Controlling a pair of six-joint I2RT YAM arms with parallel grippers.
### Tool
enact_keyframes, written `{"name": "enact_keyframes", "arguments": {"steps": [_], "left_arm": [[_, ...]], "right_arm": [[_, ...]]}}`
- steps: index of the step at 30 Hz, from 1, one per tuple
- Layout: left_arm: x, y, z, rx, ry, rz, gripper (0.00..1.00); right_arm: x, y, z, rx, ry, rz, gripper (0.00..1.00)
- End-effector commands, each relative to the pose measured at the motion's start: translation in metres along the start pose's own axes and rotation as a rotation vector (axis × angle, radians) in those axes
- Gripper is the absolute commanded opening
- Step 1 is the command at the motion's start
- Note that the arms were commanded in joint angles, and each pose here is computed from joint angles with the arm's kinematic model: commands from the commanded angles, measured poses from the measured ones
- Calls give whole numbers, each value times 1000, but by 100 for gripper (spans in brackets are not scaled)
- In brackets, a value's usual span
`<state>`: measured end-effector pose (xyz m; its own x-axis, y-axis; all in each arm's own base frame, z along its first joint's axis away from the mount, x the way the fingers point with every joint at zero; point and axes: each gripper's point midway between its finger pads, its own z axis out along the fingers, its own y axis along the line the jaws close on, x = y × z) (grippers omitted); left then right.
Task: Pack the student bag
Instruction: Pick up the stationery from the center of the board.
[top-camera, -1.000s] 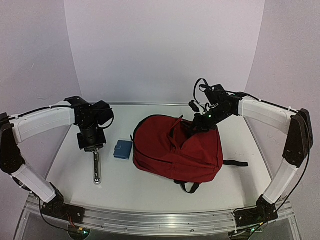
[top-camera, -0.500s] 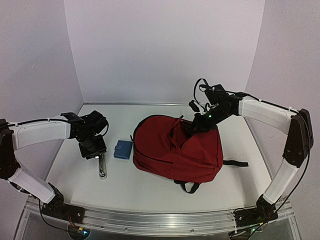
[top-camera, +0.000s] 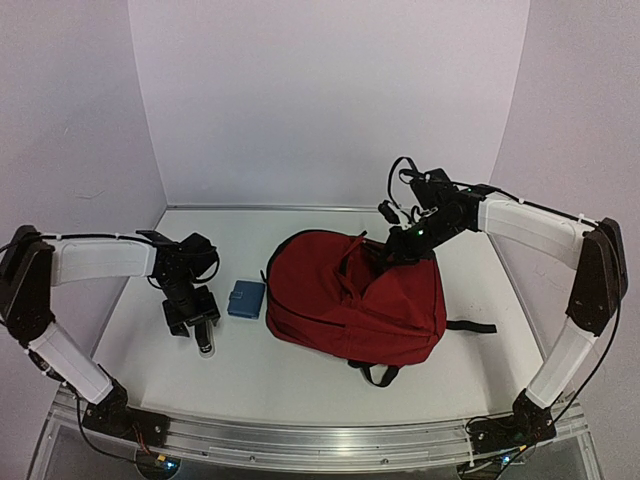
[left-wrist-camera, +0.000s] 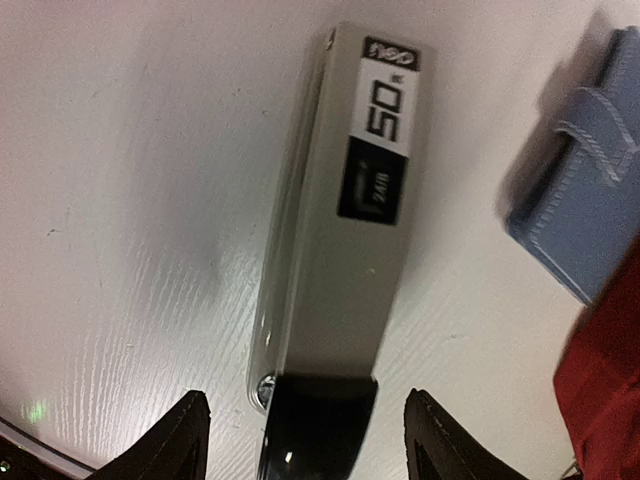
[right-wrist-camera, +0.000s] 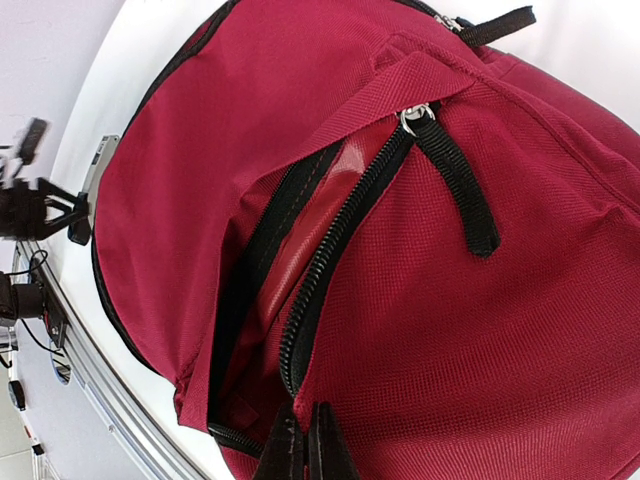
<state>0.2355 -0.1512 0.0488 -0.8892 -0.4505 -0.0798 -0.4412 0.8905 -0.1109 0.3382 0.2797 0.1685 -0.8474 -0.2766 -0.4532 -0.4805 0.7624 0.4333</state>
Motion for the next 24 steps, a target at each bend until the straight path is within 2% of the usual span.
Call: {"name": "enact_keyframes", "arguments": {"steps": [1,6,14,24], "left_arm": [[-12,-27,9,44,66,34,67],[-26,-32,24,42,136,27,66],[-26,-29,40,55,226,28,59],[-24,-8,62,-91,256,50,50]], "right_arm": [[-2,12,-15,-31,-23,-24,0],[0,13,-17,-30,-26,-29,0],[0,12,-21,-17,-34,-37,0],[-3,9,-18,-13,-33,-33,0]]}}
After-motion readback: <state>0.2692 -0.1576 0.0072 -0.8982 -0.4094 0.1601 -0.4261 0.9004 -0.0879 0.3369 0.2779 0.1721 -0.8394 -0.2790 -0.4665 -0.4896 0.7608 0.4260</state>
